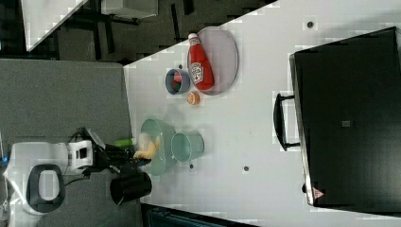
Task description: Pick Banana and place it in mug.
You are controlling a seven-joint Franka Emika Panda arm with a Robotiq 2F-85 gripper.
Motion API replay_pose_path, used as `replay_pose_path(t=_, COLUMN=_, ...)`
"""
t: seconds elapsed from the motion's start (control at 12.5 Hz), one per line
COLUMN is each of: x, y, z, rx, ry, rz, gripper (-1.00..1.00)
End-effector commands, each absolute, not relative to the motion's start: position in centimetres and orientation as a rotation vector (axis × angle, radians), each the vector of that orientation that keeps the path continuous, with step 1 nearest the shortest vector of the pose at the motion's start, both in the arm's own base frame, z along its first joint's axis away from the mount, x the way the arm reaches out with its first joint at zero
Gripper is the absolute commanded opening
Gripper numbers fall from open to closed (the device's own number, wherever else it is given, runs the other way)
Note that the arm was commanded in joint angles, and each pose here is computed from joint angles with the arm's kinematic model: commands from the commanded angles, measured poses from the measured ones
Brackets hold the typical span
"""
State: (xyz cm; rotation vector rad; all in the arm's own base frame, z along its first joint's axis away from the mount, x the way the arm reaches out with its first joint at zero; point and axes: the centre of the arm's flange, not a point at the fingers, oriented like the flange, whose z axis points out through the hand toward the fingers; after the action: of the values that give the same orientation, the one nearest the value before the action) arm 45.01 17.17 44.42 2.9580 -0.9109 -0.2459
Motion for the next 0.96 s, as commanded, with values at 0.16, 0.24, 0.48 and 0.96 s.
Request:
replay_pose_path(t=0.16, x=43.0, y=23.2, z=39.5, rx=2.881, ry=-1.280, rz=-0.116, gripper=-0.34)
replay_pose_path(t=0.24, x=43.1, y=23.6, z=37.3, rx=2.875, ry=-1.327, rz=-0.107, gripper=-0.34)
replay_pose_path(t=0.48, x=43.9, y=24.1, z=31.8, rx=2.903, ry=-1.365, rz=-0.115, gripper=-0.34)
replay_pose_path(t=0.96, x=45.1, y=23.8, z=24.9, rx=2.900, ry=-1.420, rz=-0.184, gripper=0.63)
